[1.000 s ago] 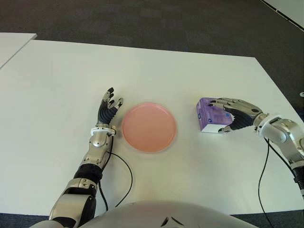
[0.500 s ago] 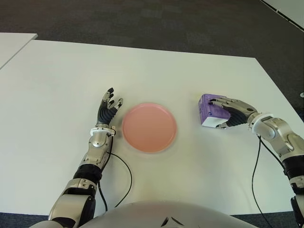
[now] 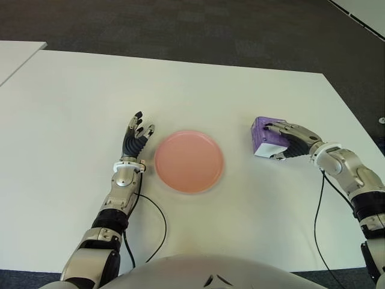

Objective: Put the tissue paper into the plate.

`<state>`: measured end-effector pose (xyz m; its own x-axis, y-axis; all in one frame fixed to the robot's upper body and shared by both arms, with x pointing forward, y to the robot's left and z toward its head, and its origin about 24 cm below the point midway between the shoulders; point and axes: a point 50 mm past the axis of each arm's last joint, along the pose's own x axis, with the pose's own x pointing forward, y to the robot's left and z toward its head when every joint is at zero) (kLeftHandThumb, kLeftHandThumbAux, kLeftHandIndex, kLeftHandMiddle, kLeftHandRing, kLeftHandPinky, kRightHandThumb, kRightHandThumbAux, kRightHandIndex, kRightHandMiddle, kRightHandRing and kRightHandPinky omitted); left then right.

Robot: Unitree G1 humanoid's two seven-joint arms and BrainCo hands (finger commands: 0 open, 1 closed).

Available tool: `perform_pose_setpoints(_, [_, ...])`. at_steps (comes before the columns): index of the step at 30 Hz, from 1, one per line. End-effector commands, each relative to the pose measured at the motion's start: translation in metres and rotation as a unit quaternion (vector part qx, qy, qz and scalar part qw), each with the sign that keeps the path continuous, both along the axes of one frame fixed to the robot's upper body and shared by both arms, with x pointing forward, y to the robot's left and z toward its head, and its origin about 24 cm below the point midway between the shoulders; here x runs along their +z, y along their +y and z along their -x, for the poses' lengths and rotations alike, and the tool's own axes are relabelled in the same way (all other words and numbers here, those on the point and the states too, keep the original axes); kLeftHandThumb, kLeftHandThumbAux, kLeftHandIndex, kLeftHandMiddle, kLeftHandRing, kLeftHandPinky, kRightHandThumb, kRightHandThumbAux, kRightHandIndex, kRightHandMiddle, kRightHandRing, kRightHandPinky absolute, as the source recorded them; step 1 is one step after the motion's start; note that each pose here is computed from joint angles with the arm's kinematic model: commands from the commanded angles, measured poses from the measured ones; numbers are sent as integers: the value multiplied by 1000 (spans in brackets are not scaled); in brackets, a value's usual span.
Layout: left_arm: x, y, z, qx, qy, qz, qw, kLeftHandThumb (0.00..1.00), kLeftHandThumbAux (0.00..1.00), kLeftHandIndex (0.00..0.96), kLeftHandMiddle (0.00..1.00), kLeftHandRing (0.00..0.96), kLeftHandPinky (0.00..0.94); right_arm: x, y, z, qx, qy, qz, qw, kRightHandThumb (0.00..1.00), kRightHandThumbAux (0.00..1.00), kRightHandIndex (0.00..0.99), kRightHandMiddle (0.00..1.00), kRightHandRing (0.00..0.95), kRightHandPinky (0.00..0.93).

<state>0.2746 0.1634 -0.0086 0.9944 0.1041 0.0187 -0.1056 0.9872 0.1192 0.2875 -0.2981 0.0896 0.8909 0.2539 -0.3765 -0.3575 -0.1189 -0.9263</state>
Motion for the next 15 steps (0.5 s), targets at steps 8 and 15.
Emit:
perform_pose_setpoints(8, [-9, 0, 8, 6, 25, 4, 1000, 0, 573, 0, 0, 0, 0, -34, 5, 7, 6, 79, 26, 997, 299, 598, 20, 34, 18, 49])
perform_pose_setpoints(15, [-7, -3, 8, 13, 23, 13, 1000, 0, 588, 0, 0, 0, 0, -39, 6, 10, 7, 81, 21, 996, 287, 596, 22, 43, 27, 46])
